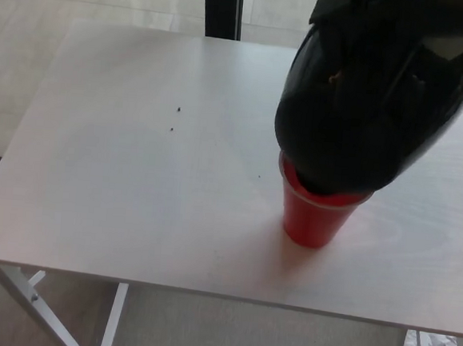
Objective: The robot uses its right hand to lift up a kettle kept on the middle of the desk by its handle and tilt it into a glass kept next to it to pour out water
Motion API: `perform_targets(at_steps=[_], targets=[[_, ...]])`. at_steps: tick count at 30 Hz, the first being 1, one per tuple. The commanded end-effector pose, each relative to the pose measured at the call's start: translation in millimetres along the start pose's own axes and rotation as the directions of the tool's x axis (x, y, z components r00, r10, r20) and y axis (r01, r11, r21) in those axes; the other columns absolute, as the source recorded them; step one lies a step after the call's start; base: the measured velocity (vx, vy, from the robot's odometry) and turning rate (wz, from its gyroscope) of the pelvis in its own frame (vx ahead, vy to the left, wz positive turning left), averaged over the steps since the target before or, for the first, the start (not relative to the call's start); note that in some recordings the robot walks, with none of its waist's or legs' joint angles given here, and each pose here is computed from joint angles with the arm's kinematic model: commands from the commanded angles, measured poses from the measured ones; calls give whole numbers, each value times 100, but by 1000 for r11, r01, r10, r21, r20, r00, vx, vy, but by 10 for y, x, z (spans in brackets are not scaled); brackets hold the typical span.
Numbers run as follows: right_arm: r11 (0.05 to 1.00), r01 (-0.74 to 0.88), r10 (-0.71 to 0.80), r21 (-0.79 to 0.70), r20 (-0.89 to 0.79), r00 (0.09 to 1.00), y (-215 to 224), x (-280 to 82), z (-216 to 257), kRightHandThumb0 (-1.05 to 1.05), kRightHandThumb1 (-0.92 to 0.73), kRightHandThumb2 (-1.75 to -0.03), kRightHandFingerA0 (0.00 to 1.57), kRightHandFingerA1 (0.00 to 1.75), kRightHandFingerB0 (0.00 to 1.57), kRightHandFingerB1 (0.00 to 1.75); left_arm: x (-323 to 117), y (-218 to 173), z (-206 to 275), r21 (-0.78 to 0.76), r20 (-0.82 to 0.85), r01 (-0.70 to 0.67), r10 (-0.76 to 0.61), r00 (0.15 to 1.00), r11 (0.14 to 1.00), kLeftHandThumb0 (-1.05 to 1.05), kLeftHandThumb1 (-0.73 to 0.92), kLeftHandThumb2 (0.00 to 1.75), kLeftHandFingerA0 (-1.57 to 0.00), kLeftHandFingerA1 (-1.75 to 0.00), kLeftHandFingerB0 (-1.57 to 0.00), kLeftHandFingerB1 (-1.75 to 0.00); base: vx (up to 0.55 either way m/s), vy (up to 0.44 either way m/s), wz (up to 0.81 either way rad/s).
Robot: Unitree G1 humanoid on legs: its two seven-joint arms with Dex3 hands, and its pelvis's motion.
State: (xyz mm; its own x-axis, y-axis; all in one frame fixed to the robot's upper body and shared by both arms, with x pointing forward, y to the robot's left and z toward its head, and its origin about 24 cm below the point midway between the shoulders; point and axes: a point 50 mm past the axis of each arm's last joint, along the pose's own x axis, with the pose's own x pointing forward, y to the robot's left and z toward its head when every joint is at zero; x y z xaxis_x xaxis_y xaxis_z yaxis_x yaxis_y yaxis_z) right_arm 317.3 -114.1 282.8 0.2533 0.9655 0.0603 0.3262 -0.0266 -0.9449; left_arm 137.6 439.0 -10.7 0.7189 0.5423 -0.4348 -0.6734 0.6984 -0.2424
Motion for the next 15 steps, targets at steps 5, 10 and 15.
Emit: perform_targets(at_steps=[5, 10, 15], targets=[[995, -61, 74, -82, 160, 984, 145, 42, 161, -15, -46, -91, 88, 104, 90, 110, -22, 75, 198, 52, 44, -14, 12, 999, 999, -105, 51, 129, -117, -99, -69, -151, 0, 0, 0], [991, -93, 99, -95, 58, 993, 143, -86, 44, -15, -48, -89, 82, 76, 93, 88, -37, 95, 185, 55, 44, -16, 14, 999, 998, -105, 71, 94, -114, -102, -73, -142, 0, 0, 0], [971, -191, 180, -140, -88, 980, 161, -254, -83, -28, -50, -64, 92, 121, 89, 93, -45, 107, 171, 45, 36, -13, 12, 999, 999, -105, 70, 94, -110, -105, -74, -141, 0, 0, 0]])
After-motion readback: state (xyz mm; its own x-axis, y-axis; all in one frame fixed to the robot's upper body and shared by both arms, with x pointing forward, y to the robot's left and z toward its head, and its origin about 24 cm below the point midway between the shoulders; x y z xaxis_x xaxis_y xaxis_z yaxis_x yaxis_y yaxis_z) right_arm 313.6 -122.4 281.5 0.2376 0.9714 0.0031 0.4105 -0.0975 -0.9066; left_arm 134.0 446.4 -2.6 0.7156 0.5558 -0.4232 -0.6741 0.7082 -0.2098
